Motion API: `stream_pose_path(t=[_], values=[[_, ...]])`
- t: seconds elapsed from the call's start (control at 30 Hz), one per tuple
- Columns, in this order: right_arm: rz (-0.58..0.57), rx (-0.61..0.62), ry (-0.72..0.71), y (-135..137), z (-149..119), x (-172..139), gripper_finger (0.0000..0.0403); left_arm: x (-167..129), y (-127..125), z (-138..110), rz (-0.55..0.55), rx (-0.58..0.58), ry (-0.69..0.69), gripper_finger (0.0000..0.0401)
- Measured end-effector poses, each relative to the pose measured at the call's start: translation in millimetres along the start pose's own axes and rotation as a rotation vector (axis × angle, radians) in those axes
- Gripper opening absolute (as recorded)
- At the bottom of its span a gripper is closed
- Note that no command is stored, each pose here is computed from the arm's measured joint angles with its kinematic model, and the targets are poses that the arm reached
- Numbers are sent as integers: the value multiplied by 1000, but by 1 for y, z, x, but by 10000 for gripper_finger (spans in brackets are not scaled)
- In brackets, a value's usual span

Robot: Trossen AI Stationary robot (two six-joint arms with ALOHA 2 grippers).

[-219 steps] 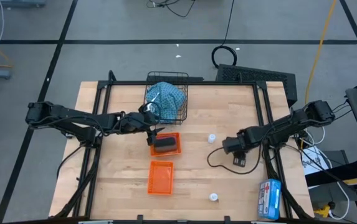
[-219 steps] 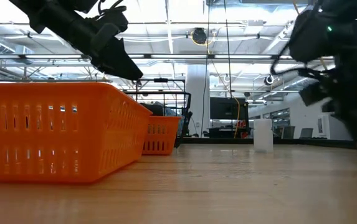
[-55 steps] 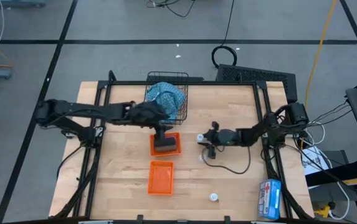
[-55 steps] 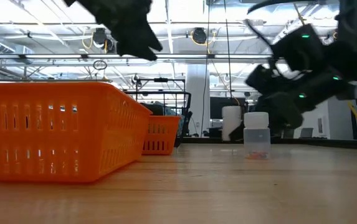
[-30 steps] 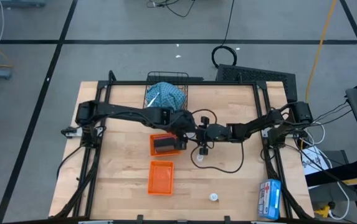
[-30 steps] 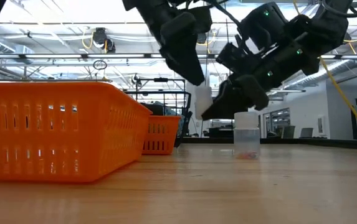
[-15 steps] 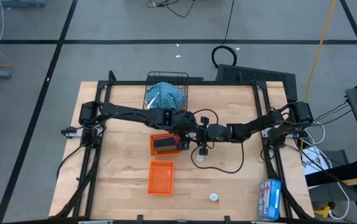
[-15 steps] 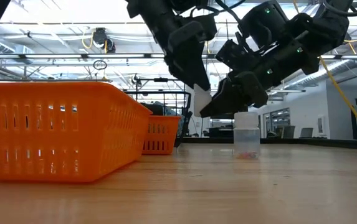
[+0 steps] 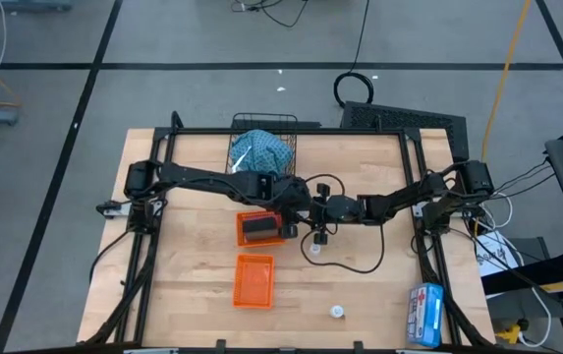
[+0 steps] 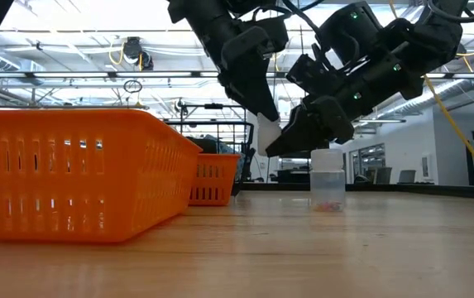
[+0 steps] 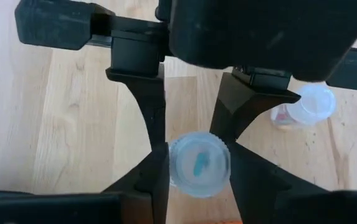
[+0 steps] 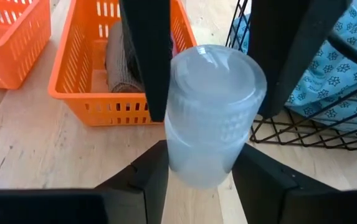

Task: Pick & Place Medicine items
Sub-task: Put the top white medicine bottle into the bottom orange bin

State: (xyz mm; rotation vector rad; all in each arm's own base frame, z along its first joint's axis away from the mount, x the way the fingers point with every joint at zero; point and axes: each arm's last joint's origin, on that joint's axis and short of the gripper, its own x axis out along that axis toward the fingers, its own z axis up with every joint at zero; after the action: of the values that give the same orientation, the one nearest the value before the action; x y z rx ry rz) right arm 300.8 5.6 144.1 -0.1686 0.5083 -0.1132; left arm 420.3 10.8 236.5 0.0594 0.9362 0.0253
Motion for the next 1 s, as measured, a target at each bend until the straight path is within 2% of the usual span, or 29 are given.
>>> stream_pose_path(t=[0.13, 0.33, 0.57, 0.7, 0.83, 1.0], values=[[0, 13, -7, 0, 1, 0, 175, -9, 0, -1, -1, -9, 18, 136], [6, 66, 7, 0, 1, -2, 195, -45, -13, -4, -5, -2, 62, 136], [7, 72, 28, -4, 9, -17, 193, -87, -64, -14, -108, 122, 115, 136], [9, 72, 25, -6, 15, -28, 188, -107, -96, -20, -187, 135, 99, 136], [10, 85, 2, -7, 17, -37, 188, -108, -123, -32, -217, 99, 116, 136], [10, 111, -13, -7, 16, -44, 188, -88, -142, -55, -227, 19, 133, 136]])
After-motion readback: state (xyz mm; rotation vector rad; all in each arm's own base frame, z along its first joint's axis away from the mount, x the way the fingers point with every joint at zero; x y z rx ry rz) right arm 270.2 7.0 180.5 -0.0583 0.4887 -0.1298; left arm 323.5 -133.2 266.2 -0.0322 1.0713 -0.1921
